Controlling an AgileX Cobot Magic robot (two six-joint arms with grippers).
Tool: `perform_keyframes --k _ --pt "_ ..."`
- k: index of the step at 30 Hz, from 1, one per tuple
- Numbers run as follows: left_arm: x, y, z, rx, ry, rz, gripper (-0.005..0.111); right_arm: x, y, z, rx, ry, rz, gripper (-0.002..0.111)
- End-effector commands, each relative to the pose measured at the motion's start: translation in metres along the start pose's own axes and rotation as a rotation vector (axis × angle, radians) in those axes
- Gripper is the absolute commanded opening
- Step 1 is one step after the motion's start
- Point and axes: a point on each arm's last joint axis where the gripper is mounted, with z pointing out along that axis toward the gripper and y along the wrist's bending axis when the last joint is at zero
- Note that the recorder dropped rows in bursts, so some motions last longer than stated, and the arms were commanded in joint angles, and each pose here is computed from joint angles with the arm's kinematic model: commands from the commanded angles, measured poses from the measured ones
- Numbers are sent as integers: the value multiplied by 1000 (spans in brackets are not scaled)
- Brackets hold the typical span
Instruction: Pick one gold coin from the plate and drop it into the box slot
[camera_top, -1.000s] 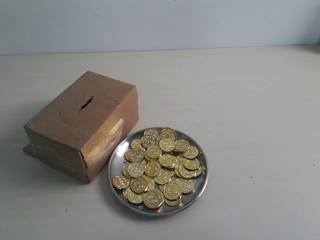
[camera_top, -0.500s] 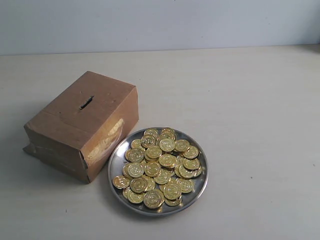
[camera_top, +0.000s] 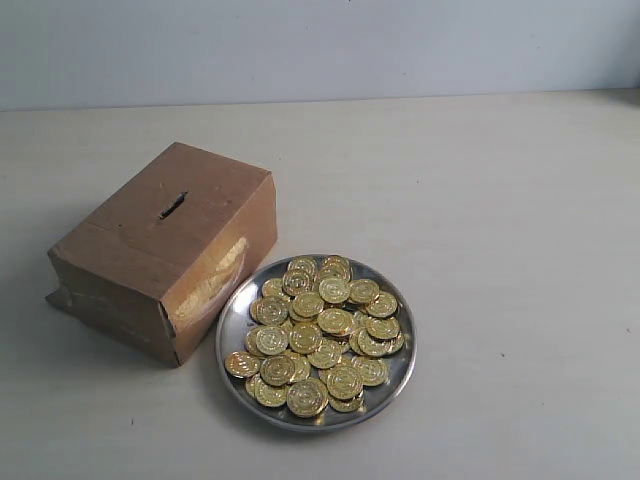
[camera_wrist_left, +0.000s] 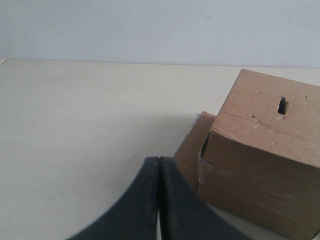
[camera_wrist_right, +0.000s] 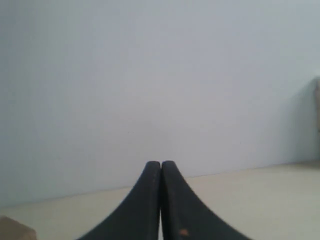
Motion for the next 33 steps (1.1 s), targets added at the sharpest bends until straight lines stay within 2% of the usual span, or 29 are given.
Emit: perform_keyframes --k 1,8,14,18,23,27,29,33 --pt "-1 0 0 -1 -10 -8 0 0 -2 0 14 -15 326 0" --pt "-1 0 0 -1 -10 -8 0 4 -1 0 13 24 332 0" --pt "-1 0 0 -1 -10 -8 0 -27 11 -3 -40 19 320 0" --pt "-1 0 0 -1 -10 -8 0 -54 21 -9 -86 12 224 0" --pt "-1 0 0 -1 -10 -8 0 -76 34 -9 -136 125 66 0" --pt "-1 0 0 -1 -10 -8 0 -83 42 -2 -194 207 -69 0" --pt "-1 0 0 -1 -10 -8 0 -85 46 3 -242 230 -92 0" --pt "-1 0 0 -1 -10 -8 0 -76 55 16 -360 381 -203 0"
